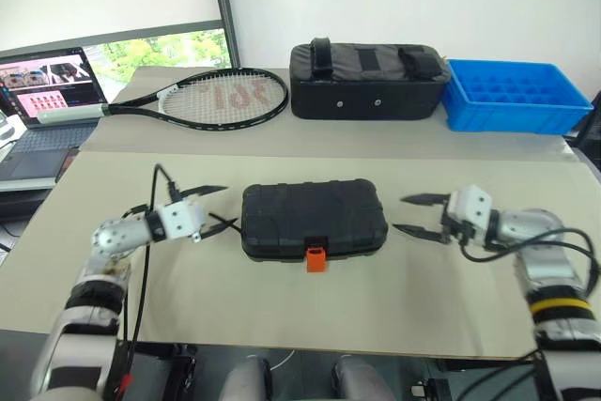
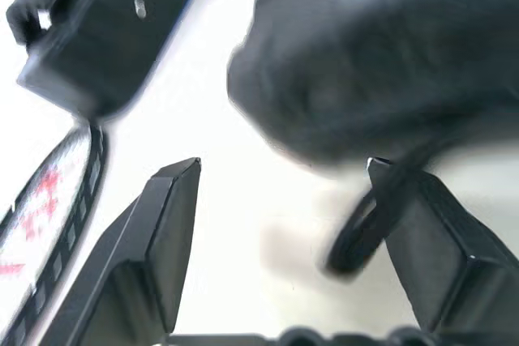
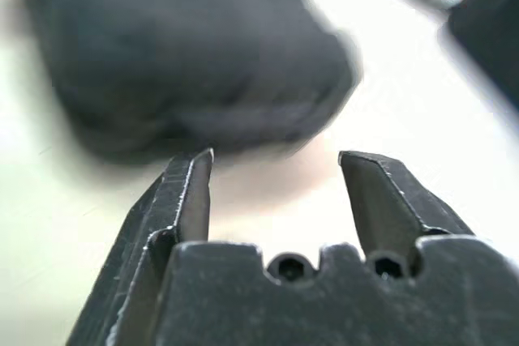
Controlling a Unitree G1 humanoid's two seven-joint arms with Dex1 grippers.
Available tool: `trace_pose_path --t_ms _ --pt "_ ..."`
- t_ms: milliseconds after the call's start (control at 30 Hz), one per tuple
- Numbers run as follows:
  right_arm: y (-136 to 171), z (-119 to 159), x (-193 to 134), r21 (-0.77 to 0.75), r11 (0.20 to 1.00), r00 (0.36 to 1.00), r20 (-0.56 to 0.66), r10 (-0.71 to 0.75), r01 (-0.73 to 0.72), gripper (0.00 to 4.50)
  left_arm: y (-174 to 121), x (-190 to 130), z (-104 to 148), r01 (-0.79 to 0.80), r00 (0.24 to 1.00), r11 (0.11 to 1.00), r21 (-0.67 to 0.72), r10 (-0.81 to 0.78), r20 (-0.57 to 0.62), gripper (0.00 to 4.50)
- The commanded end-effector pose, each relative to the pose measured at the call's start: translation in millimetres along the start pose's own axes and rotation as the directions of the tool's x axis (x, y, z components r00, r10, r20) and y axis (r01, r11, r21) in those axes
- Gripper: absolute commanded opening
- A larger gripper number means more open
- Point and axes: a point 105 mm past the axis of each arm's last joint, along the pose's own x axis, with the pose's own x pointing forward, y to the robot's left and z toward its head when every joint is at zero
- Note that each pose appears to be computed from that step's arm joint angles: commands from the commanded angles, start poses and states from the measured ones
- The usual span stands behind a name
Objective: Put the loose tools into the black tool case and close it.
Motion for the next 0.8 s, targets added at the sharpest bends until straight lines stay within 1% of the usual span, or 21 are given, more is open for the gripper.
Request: trace_pose_path --t_ms 33,67,100,167,233,333,367,433,500,567,633,700,767,800 --pt "32 21 7 0.088 0.987 0.991 0.032 0.131 -0.134 2.76 28 -10 -9 -0.146 0.989 0.984 -0.102 0.142 -0.040 3.31" --pt "39 22 7 0.111 0.982 0.988 0.023 0.152 -0.154 2.76 31 -11 -10 -0.158 0.987 0.981 -0.115 0.154 -0.046 3.31" --pt "52 24 13 0.141 0.969 0.979 0.026 0.204 -0.205 2.76 43 -5 -6 -0.189 0.982 0.972 -0.141 0.186 -0.035 3.31" --pt "65 29 21 0.172 0.950 0.965 0.034 0.258 -0.260 2.76 57 5 3 -0.213 0.977 0.961 -0.175 0.215 -0.008 3.31" --pt "70 34 36 0.176 0.943 0.959 0.043 0.279 -0.282 2.76 74 23 25 -0.202 0.973 0.956 -0.211 0.221 0.068 3.31" --pt "63 41 63 0.128 0.959 0.967 0.060 0.248 -0.254 2.76 92 49 65 -0.144 0.962 0.963 -0.227 0.190 0.196 3.31" --pt "59 44 69 0.115 0.964 0.970 0.068 0.233 -0.240 2.76 96 54 73 -0.135 0.958 0.964 -0.227 0.186 0.219 3.31" --pt "31 53 82 0.085 0.989 0.988 0.107 0.109 -0.119 2.76 100 64 95 -0.078 0.950 0.974 -0.213 0.137 0.282 3.31" --pt "4 60 86 0.086 0.996 0.990 0.141 0.005 -0.017 2.76 100 74 112 -0.022 0.940 0.979 -0.202 0.089 0.329 3.31" --pt "-26 62 87 0.068 0.991 0.982 0.141 -0.128 0.119 2.76 94 84 127 0.048 0.930 0.980 -0.192 0.026 0.366 3.31" --pt "-49 60 86 0.050 0.970 0.961 0.130 -0.242 0.237 2.76 84 91 137 0.112 0.921 0.979 -0.172 -0.037 0.389 3.31" --pt "-66 61 83 0.051 0.943 0.933 0.137 -0.333 0.329 2.76 75 98 143 0.162 0.910 0.972 -0.170 -0.080 0.406 3.31" --pt "-71 61 81 0.068 0.930 0.917 0.150 -0.369 0.362 2.76 66 105 146 0.192 0.906 0.965 -0.178 -0.105 0.409 3.31" --pt "-68 61 80 0.078 0.931 0.918 0.156 -0.366 0.357 2.76 62 109 145 0.206 0.907 0.962 -0.178 -0.119 0.405 3.31"
